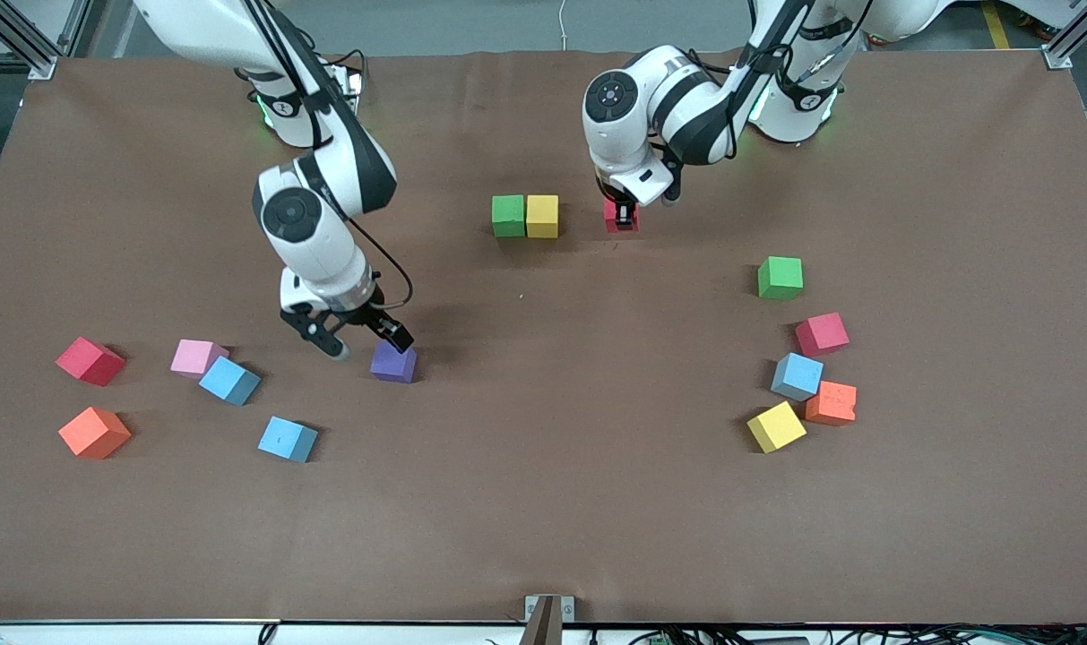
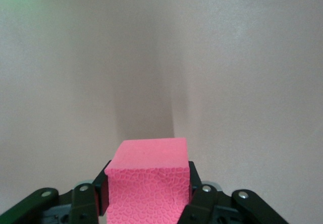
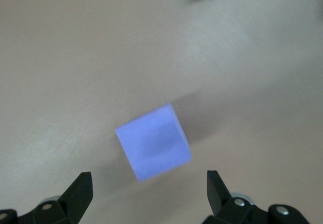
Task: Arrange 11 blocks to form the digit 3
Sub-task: 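Place the red cube beside yellow with the left gripper while the right reaches purple, then grasp the purple cube with the right gripper and carry it toward green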
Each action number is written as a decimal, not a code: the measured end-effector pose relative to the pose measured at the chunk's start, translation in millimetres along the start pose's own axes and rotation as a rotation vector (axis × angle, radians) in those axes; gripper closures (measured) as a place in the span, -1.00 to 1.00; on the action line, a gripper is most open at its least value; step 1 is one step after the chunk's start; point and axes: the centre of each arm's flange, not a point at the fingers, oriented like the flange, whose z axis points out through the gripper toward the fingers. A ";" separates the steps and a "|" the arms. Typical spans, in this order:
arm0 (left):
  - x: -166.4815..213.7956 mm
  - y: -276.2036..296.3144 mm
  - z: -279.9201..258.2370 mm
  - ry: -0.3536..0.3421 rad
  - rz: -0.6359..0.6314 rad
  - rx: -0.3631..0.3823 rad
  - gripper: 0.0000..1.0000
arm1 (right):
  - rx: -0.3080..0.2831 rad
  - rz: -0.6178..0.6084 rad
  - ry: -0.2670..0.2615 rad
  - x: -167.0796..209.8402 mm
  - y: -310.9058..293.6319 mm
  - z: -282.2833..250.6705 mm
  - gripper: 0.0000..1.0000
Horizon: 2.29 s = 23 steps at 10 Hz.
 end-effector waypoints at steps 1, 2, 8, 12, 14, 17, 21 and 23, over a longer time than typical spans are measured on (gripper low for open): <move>3.1 2.8 1.0 -0.001 -0.009 -0.002 -0.16 | -0.009 -0.104 -0.001 11.7 6.2 7.6 -1.00; 6.6 6.6 1.4 -0.003 -0.019 -0.004 -0.16 | -0.014 -0.181 -0.003 20.4 12.0 12.0 -1.00; -8.8 -6.9 7.0 -0.088 -0.081 -0.046 -0.16 | -0.018 -0.338 -0.021 1.5 -8.3 26.2 -1.00; -40.1 -33.1 41.8 -0.116 -0.066 -0.057 -0.16 | -0.045 -0.399 -0.051 -0.8 -2.9 53.5 -1.00; -43.7 -33.5 52.5 -0.117 -0.064 -0.055 -0.16 | -0.044 -0.402 -0.050 2.4 -6.2 60.5 -1.00; -50.0 -32.0 47.7 -0.137 -0.059 -0.067 -0.16 | -0.042 -0.389 -0.042 13.6 -5.8 62.9 -0.67; -61.5 -24.8 49.1 -0.145 -0.053 -0.070 -0.16 | -0.045 -0.391 -0.045 15.8 -7.8 60.5 -0.09; -65.1 -22.3 53.7 -0.144 -0.049 -0.069 -0.16 | -0.077 -0.398 -0.089 3.0 -19.3 55.7 -0.05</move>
